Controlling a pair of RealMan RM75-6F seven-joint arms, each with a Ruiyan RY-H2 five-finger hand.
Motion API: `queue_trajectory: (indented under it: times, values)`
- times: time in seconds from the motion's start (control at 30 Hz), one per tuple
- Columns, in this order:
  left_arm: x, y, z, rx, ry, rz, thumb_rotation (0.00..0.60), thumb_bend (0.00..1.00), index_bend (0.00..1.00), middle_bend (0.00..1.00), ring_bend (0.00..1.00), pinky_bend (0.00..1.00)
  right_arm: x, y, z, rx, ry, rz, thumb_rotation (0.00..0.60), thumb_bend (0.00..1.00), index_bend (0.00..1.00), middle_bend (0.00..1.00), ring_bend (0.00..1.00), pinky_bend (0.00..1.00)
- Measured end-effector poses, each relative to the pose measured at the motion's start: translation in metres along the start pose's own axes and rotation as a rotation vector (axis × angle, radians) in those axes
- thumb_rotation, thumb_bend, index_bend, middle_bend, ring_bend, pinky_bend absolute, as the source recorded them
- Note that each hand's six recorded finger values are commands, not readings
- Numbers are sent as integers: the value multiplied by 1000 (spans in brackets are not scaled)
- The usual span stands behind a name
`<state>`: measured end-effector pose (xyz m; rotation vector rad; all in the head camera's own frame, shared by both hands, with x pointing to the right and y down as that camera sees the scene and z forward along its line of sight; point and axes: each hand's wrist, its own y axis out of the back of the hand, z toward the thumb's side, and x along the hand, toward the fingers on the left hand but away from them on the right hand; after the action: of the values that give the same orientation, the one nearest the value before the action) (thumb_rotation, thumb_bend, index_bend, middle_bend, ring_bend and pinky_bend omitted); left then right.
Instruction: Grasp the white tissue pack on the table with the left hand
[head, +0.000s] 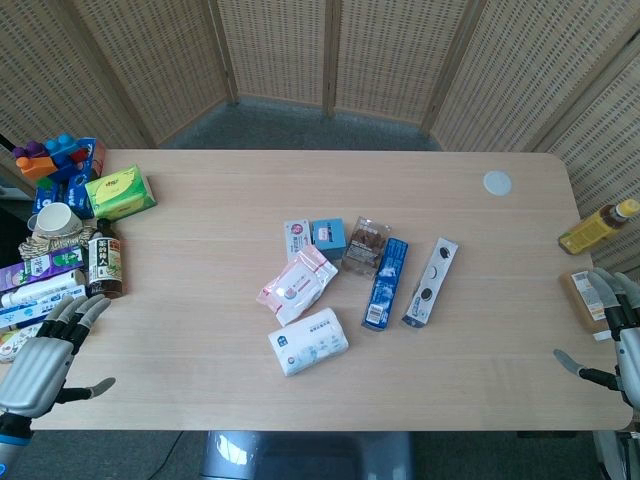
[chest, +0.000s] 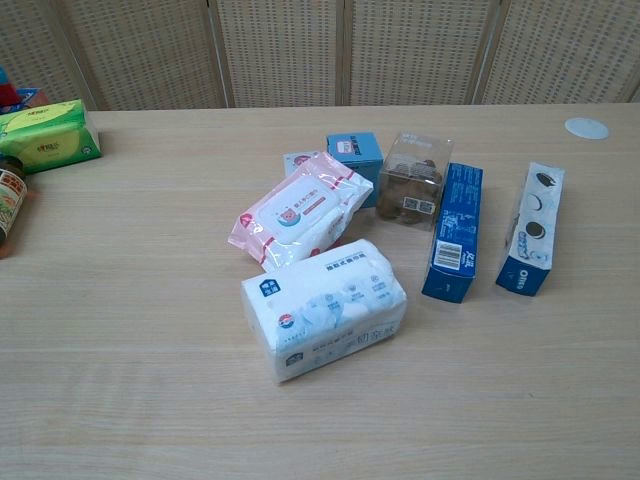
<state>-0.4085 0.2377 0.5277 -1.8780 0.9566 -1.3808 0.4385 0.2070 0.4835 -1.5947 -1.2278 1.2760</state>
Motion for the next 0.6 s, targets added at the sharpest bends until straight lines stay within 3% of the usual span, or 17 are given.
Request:
queue_trajectory:
  times: [0.37, 0.6]
  values:
    - [6, -8, 0, 15, -29, -26, 600, 0, 0, 0, 0, 0, 1, 2, 0, -6, -1, -8, 600, 0, 0, 0, 0, 0]
    - [32, -23, 16, 104, -169, -119, 600, 0, 0, 0, 0, 0, 2, 3, 1, -5, 1, -9, 600, 0, 0, 0, 0, 0]
